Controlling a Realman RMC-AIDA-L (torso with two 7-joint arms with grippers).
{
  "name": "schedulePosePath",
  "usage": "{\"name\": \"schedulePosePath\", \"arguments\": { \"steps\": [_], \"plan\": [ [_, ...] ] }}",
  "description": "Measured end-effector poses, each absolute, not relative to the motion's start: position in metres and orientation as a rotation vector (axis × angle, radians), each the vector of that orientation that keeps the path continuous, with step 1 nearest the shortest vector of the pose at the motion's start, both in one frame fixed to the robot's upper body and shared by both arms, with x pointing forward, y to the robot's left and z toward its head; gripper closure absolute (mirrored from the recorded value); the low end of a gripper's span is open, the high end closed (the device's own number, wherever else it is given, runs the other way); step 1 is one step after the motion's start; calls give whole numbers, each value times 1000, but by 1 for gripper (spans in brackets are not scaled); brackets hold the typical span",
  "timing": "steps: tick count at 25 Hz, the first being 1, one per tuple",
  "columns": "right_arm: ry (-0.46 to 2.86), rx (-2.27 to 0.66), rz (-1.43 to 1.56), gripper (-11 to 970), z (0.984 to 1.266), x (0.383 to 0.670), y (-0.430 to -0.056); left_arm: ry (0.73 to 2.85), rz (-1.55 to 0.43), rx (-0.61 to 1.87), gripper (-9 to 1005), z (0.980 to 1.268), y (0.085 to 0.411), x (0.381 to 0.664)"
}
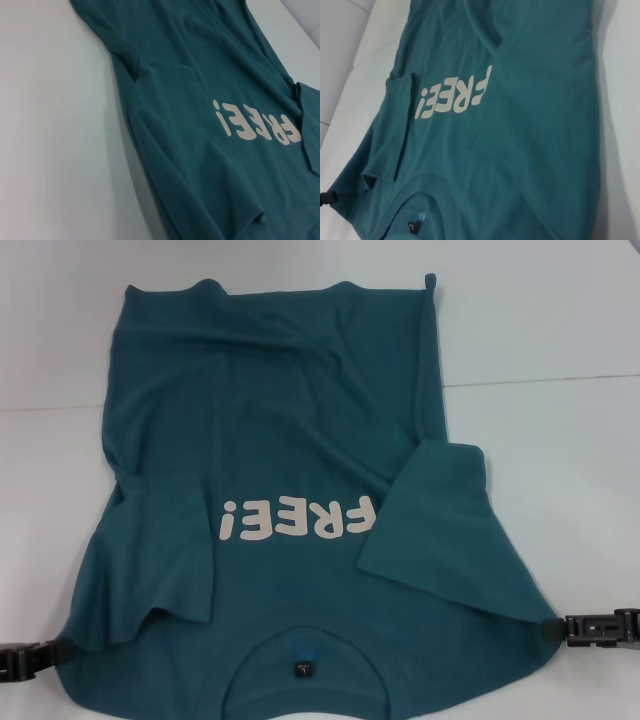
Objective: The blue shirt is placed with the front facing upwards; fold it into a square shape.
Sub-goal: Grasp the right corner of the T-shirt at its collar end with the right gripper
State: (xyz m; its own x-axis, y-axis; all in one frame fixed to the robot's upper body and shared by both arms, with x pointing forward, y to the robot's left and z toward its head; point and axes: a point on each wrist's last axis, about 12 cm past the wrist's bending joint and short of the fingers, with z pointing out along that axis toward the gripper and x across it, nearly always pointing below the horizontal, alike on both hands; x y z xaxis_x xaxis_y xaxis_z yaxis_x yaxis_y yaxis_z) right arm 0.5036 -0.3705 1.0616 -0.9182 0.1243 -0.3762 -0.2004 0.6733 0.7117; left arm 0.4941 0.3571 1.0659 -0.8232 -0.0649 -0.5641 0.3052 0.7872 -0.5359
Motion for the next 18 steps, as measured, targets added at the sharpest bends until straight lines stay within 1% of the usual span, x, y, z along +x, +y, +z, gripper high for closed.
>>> {"name": "schedulePosePath", "arguments": {
  "steps": [9,18],
  "plan": [
    [2485,-78,1119,221,1063,512,-364,2399,-853,181,996,1066,357,495],
    [2501,-87,1112,266,1062,513,-363,2400,-854,181,996,1066,357,495]
  ]
}}
